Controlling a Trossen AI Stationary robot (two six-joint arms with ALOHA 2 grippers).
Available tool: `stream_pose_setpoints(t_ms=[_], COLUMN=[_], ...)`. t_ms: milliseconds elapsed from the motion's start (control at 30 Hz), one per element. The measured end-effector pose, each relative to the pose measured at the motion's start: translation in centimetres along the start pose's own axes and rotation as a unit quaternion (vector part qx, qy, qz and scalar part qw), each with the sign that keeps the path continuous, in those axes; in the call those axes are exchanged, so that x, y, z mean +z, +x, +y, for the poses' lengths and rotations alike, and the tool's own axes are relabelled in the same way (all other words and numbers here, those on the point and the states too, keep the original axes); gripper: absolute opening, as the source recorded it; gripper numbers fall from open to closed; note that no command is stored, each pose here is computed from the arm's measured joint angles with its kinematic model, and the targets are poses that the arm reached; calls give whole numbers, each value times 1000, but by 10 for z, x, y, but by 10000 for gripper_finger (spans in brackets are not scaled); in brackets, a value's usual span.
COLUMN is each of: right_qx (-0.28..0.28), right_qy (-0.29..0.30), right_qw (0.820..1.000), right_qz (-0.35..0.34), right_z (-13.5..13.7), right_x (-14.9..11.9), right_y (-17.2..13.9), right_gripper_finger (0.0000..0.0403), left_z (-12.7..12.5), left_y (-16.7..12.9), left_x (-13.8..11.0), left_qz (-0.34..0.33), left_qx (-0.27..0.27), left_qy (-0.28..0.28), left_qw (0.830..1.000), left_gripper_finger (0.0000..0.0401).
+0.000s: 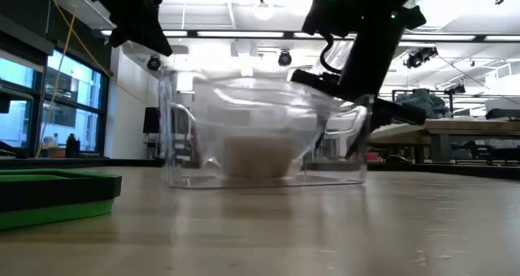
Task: Roll bandage
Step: Move the transparent bin to the center of the table
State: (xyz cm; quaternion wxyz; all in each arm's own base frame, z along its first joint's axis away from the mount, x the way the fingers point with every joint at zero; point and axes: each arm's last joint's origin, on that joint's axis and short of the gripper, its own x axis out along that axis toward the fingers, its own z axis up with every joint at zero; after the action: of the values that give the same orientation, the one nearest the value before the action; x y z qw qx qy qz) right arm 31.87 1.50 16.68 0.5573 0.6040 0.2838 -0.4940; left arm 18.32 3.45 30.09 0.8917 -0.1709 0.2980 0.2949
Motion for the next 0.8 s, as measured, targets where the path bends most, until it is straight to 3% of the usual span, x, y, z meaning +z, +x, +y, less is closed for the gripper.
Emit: stream_pose_setpoints(t_ms=[200, 400, 633, 800], right_qx=[22, 53, 27, 10], right_qy=[74, 126, 99, 21], right_qw=[997, 991, 995, 999], right_qz=[-11, -10, -15, -28], right_z=[4, 4, -6, -8], right_x=[3, -14, -24, -16], right_y=[1, -4, -5, -10], right_gripper_finger=[199, 199, 199, 199], left_z=[1, 1, 0, 0], left_y=[0, 0, 0, -1], left_x=[0, 0, 0, 1], left_qz=[-2, -4, 5, -2], left_qx=[4, 10, -9, -14], left_qy=[31, 64, 50, 36], left_qw=[1000, 998, 999, 999], left_gripper_finger=[0, 0, 0, 0])
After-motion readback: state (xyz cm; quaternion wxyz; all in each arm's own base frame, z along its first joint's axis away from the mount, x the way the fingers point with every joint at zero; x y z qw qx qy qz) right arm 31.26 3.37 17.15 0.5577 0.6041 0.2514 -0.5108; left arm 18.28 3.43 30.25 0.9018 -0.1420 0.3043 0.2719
